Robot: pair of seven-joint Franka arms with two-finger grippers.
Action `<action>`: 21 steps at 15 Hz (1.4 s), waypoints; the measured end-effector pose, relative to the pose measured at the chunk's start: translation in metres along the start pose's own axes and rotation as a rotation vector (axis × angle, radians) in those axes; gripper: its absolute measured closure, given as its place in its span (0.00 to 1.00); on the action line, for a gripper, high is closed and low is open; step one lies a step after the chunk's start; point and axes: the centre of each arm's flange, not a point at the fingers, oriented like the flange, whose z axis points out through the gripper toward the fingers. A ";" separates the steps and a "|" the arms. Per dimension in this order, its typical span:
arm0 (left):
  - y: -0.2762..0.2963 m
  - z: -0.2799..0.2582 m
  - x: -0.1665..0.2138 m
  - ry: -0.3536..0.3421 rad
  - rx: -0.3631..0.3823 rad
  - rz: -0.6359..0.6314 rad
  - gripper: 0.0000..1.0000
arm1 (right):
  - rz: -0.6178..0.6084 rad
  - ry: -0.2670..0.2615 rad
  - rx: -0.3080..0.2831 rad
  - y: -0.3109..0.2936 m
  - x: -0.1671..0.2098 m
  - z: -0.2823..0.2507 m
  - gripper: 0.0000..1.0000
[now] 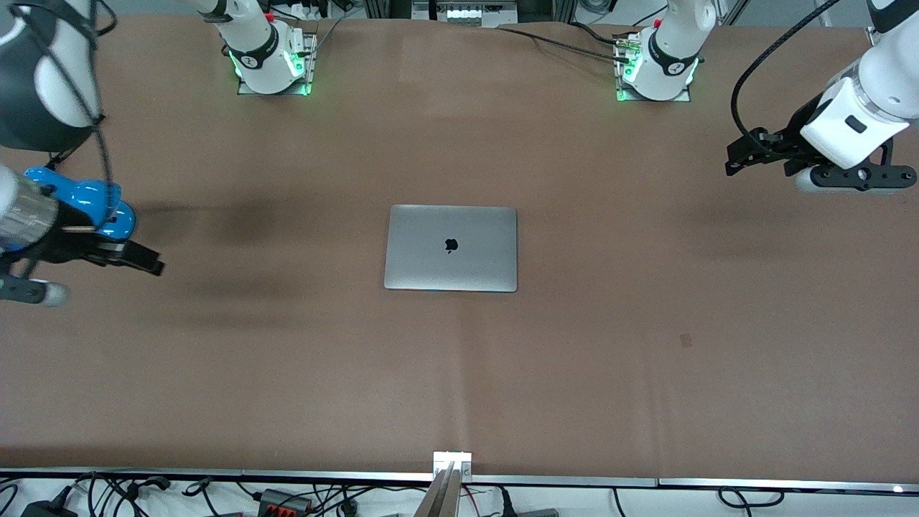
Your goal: Close laptop with both arms from behind
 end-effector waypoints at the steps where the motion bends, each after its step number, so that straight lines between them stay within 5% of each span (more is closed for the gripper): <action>1: 0.003 0.000 0.000 0.000 0.002 0.006 0.00 | 0.004 0.010 0.002 0.015 0.001 -0.007 0.00; 10: 0.008 -0.001 0.001 0.025 0.071 -0.008 0.00 | -0.098 0.061 -0.038 0.045 -0.001 -0.033 0.00; 21: -0.003 0.000 0.003 0.025 0.069 -0.044 0.00 | -0.132 0.006 -0.063 0.056 -0.077 -0.031 0.00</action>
